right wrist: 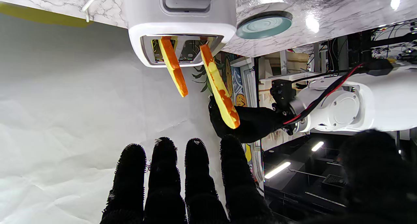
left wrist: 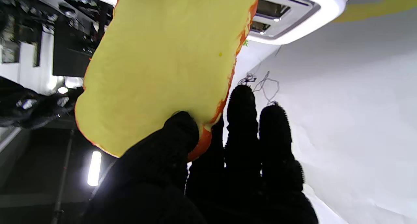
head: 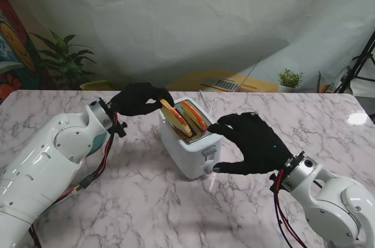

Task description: Toast the toast slices

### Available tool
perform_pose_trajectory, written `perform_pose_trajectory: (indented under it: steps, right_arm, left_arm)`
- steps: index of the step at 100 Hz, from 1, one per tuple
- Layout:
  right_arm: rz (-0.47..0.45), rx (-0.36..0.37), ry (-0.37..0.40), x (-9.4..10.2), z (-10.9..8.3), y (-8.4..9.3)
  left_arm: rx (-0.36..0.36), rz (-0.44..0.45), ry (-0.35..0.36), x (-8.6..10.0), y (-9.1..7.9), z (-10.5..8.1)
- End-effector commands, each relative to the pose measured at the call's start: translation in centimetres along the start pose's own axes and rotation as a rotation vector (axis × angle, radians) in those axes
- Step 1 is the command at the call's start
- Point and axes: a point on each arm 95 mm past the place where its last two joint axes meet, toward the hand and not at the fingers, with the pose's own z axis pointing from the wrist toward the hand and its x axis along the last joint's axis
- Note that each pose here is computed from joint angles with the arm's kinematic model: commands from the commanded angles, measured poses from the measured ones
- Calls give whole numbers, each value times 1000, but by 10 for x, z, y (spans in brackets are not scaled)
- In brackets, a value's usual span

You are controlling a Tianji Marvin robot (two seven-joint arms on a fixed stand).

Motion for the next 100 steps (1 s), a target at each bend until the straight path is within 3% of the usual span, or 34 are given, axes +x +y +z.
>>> perform_pose_trajectory:
  steps: [1,38,60,82,100]
  right_arm:
    - [3,14,-2,0,-2,-4]
    - [9,11,-11,-1,-4,-7]
    - [12,18,-17,-1,-4,-9]
    - [14,9,-24,-2,-4,-9]
    - [12,8,-29,-2,-5,-10]
  left_arm:
    - [-20,15,14,0,0,5]
    - [-47,79,62,-5,5,12]
    - [-43,151,89,-4,-6,17]
    - [-60,156,93,-4,-9,15]
    - [-79,126,84,-8,-1,13]
